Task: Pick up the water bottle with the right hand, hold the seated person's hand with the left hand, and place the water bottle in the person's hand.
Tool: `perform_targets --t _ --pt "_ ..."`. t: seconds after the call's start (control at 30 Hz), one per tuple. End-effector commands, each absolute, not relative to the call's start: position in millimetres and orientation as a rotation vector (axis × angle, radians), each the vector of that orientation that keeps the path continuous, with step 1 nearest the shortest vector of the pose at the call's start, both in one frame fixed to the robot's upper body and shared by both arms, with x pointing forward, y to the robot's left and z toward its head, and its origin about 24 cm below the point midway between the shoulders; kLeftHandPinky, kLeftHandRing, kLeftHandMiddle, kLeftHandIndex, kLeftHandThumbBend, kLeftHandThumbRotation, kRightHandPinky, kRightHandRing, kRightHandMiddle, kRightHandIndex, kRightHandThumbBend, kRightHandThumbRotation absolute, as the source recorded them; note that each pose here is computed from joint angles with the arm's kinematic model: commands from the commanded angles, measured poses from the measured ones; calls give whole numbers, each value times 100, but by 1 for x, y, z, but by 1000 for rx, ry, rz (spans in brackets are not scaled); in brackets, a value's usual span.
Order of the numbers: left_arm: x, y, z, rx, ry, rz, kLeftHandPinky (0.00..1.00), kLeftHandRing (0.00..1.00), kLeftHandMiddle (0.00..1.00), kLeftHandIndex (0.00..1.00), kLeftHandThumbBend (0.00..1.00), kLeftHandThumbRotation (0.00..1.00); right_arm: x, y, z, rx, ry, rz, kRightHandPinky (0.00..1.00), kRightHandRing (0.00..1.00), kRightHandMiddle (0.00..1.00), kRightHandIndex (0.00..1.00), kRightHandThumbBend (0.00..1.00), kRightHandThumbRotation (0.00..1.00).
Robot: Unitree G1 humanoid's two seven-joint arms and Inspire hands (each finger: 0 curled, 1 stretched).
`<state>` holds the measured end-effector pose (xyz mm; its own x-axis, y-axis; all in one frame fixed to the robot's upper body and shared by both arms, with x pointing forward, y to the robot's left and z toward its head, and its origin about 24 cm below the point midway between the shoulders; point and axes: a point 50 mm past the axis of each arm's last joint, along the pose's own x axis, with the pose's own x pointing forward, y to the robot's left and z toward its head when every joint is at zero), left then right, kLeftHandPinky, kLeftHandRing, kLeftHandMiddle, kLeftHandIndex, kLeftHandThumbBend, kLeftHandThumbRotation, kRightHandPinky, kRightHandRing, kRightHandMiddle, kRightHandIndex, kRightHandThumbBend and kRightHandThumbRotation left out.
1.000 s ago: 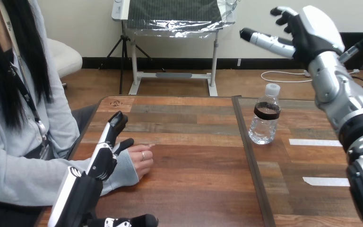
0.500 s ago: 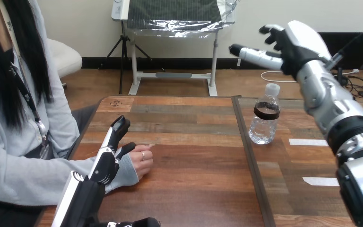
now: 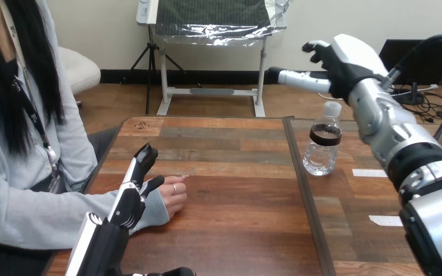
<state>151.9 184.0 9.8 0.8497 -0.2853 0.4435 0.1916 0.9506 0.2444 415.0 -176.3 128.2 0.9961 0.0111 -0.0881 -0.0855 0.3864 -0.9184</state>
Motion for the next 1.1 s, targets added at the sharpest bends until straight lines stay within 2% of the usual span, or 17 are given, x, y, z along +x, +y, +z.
perform_targets --t 0.0,1.07 --pt "158 179 22 193 -573 -245 91 100 100 100 100 57 420 -169 141 -1211 50 67 77 86 88 91 88 93" --pt "141 177 16 200 -563 -222 89 100 100 100 100 59 410 -170 109 -1142 134 111 76 83 84 87 84 87"
